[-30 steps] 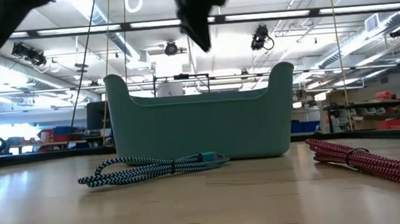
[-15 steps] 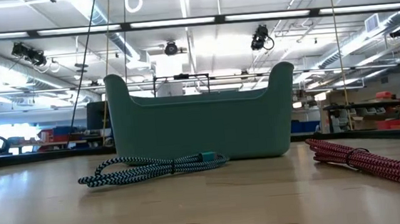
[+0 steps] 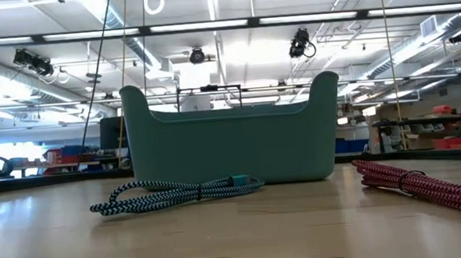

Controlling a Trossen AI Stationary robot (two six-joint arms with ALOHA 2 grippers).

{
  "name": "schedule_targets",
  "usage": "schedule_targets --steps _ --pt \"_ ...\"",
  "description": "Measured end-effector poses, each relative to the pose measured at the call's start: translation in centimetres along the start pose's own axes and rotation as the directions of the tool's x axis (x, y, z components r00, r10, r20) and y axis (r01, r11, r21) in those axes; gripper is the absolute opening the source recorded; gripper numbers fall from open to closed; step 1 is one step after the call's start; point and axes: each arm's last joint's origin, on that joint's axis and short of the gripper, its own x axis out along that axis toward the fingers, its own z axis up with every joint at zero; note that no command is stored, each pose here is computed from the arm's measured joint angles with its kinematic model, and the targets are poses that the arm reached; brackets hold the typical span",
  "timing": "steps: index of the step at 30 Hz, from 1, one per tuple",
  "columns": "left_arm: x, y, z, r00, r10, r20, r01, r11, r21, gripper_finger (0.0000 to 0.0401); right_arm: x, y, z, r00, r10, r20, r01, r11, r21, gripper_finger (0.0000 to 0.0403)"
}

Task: Pick and place USB-C Cables
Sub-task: Put the top light blue charger cable into the green bin

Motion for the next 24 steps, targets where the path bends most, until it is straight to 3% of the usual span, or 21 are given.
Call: schedule_targets --steps 6,12,18,21,24 --pt "-1.5 1.3 -0.6 0.997 0.07 0.038 -0.071 0.997 0.027 0.0105 3.9 -2.3 -0.6 0.997 0.02 -0.073 -0.019 1.0 0.016 0.0229" --pt "-2.0 2.7 -0.9 0.964 0.264 0.044 -0.265 0.964 0.009 0.0105 8.2 -6.4 -1.6 0.989 0.04 -0.143 -0.042 0.999 -0.01 0.0229" --pt "-1.9 3.8 -0.9 0.893 0.45 0.023 -0.445 0.888 -0.112 0.0105 13.7 -10.9 -3.4 0.946 0.217 -0.242 -0.223 0.975 0.002 0.0229" --pt "-1.5 4.2 -0.7 0.866 0.5 0.008 -0.491 0.853 -0.176 0.0105 17.0 -12.6 -4.9 0.901 0.331 -0.282 -0.329 0.943 0.054 0.0229" --pt "-1.2 4.5 -0.6 0.849 0.528 -0.009 -0.517 0.827 -0.22 0.0105 19.8 -13.8 -6.5 0.869 0.368 -0.331 -0.372 0.927 0.053 0.0229"
